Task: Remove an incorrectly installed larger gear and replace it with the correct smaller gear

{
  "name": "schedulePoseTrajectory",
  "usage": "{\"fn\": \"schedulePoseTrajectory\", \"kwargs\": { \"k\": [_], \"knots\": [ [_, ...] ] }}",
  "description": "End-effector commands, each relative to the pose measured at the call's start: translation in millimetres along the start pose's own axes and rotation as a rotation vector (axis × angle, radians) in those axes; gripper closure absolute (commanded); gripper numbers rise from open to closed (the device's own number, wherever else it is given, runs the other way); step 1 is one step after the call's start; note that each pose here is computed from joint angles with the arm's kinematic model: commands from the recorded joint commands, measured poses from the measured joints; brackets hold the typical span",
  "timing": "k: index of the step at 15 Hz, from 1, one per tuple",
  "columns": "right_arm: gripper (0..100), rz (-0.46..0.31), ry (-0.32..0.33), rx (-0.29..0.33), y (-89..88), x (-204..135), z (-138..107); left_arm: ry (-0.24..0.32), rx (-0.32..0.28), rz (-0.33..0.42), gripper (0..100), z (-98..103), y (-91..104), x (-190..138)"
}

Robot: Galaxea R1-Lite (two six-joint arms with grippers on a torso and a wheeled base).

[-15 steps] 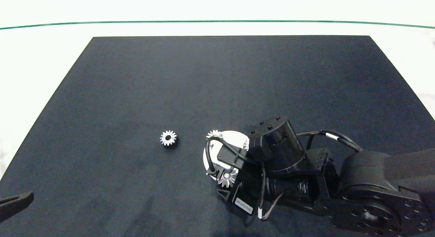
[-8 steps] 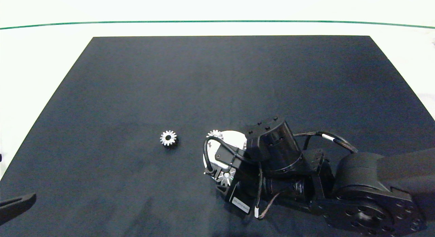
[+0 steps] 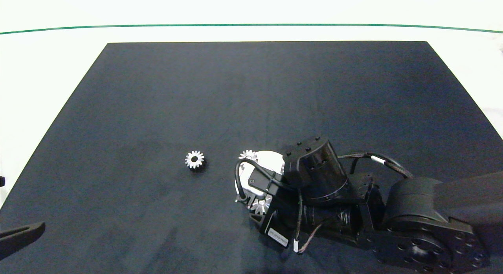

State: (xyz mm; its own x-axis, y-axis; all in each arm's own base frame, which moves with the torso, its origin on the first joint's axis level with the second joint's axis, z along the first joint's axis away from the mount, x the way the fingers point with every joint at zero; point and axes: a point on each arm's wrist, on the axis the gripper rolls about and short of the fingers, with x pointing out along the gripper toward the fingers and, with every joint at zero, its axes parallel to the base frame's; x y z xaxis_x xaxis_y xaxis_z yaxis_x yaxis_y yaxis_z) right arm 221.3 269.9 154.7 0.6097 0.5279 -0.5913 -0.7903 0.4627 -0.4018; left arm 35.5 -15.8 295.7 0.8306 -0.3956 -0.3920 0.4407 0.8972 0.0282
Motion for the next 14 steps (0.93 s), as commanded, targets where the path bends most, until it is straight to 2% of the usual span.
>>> {"fn": "schedulePoseTrajectory", "kwargs": {
  "k": [1,9,14],
  "knots": [
    [69,0.001,0.002,-0.004,0.5,0.5,-0.3,0.005,0.001,0.000,0,0.9,0.1,0.9],
    [69,-0.021,-0.052,0.002,-5.1,-21.1,8.4,0.026,-0.003,0.001,0,3.2,0.7,7.7],
    [69,-0.026,-0.071,0.004,-6.5,-28.2,10.5,-0.007,-0.012,0.007,0,8.8,0.9,2.0]
  ]
}}
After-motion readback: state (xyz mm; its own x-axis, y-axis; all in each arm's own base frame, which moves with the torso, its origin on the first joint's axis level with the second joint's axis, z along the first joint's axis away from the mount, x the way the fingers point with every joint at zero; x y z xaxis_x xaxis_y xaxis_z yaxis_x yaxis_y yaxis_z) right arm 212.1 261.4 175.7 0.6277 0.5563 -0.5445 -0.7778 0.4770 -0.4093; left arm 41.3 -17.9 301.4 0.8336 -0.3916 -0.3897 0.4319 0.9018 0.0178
